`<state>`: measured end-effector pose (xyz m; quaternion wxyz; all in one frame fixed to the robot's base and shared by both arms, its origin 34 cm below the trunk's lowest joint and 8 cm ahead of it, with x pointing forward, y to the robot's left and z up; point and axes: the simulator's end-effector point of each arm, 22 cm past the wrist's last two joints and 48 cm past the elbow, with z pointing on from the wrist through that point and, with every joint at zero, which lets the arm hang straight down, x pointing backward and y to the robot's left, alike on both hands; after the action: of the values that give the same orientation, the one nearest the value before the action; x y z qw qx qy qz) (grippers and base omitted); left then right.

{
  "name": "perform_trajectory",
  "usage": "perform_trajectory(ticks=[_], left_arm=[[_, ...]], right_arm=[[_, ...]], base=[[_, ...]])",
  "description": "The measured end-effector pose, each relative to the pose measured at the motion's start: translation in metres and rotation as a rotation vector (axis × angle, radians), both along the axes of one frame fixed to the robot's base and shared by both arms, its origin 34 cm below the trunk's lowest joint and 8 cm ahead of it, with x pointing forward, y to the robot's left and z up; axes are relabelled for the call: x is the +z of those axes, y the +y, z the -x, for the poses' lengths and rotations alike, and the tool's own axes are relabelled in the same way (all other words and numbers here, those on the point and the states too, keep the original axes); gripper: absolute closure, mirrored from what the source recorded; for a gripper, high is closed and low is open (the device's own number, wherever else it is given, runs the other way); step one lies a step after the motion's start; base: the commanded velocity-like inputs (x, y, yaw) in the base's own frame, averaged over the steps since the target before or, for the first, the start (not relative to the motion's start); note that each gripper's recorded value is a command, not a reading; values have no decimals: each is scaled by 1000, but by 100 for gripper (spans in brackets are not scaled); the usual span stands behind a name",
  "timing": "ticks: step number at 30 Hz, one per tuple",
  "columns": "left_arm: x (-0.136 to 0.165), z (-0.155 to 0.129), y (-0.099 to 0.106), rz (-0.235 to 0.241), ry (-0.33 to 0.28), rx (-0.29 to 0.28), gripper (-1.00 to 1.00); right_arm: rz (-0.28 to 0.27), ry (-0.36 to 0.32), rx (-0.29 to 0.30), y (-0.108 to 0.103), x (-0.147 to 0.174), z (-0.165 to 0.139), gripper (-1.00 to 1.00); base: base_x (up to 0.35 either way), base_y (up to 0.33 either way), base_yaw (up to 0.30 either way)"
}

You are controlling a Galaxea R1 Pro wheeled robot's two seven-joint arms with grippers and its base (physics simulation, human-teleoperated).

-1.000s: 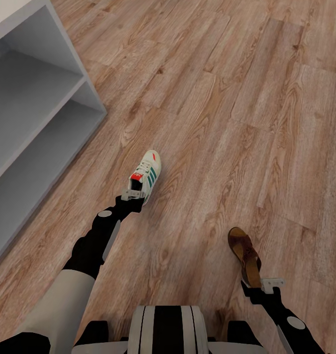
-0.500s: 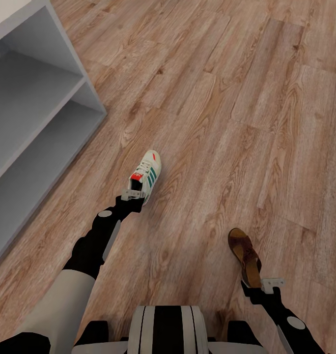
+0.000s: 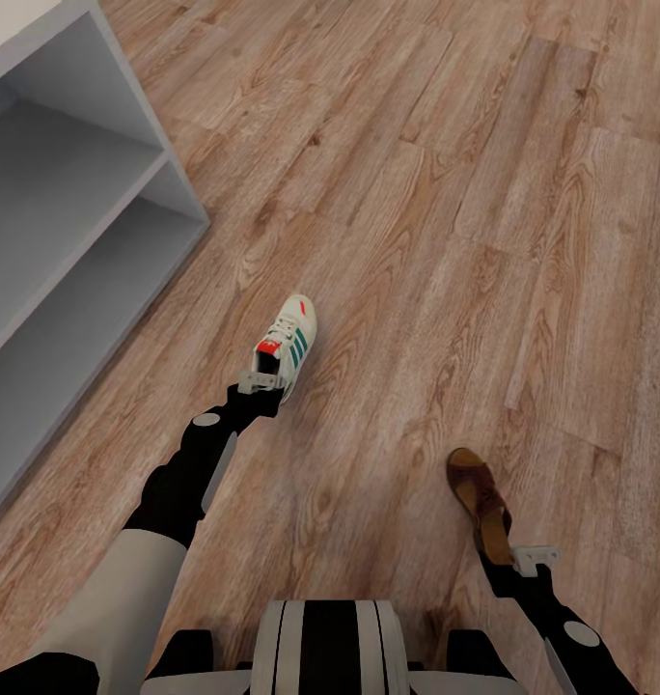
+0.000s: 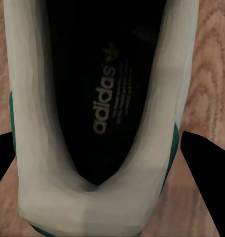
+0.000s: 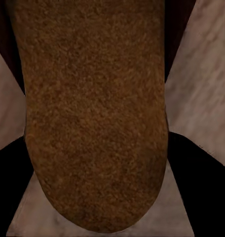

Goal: Pick up the two gym shoes and the two sandals from the corridor floor and place them onto the hallstand (shoe rack) in the corridor, making sure they are on the rack and not on the floor. Arrange them so the two gym shoes are next to each other and the two sandals are next to each other.

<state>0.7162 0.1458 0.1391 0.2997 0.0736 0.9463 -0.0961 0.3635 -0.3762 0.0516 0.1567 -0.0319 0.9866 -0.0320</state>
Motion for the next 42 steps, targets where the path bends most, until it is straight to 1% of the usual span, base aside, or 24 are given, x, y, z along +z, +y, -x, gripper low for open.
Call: perform_trajectory(ticks=[25,31,42], left_arm=[[1,-1,-1,-2,-3,-7,100],[9,-8,0,0,-25,-2,100],[41,-24,-1,-2,-74,-5,100]], right_arm=[[-2,0,1,1,0,0,100],[-2,0,2,1,0,0,100],[-2,-44,3,1,14,-19,100]], base=[[0,0,0],[0,0,0],[0,0,0]])
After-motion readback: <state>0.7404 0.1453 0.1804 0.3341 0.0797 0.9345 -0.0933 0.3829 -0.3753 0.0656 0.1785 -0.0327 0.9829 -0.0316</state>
